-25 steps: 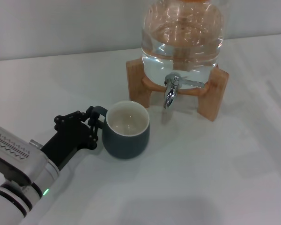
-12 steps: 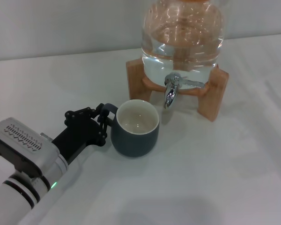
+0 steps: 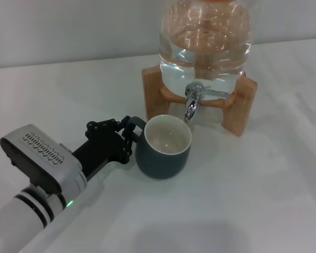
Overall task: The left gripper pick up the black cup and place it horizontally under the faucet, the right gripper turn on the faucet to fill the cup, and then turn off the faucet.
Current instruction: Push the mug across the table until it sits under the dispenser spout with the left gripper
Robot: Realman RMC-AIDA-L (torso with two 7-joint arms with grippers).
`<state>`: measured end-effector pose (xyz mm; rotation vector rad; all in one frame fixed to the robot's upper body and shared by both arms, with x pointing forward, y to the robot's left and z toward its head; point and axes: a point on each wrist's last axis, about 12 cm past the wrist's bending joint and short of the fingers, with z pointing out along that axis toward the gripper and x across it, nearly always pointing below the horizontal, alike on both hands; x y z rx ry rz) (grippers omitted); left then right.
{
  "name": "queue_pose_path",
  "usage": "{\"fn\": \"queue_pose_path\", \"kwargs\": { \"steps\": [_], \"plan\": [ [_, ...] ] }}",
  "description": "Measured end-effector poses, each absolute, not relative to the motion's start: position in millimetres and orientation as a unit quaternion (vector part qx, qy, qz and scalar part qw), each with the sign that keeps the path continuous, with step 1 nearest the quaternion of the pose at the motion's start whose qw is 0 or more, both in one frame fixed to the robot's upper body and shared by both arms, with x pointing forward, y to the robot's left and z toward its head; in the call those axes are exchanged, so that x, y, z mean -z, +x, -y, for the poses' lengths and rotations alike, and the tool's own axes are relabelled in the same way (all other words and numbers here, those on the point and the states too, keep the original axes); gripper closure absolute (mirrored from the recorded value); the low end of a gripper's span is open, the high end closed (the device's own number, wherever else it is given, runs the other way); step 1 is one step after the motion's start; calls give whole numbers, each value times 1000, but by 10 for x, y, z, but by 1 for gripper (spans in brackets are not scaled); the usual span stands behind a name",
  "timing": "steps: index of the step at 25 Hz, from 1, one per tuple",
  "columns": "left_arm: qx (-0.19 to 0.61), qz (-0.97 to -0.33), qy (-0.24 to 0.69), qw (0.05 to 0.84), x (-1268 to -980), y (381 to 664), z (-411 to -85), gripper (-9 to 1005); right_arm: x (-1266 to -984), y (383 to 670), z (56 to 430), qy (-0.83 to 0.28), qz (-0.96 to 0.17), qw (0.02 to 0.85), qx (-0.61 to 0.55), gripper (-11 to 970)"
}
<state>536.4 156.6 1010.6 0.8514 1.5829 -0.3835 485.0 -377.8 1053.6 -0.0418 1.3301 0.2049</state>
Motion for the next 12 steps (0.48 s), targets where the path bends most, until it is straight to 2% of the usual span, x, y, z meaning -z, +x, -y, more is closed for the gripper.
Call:
{"fn": "queue_pose_path", "kwargs": {
  "steps": [12],
  "plan": [
    [162,-679,380,607,-10142,5426,-1540,904,-10534,4870,3756,-21,-618,780,-100,94]
  ]
}}
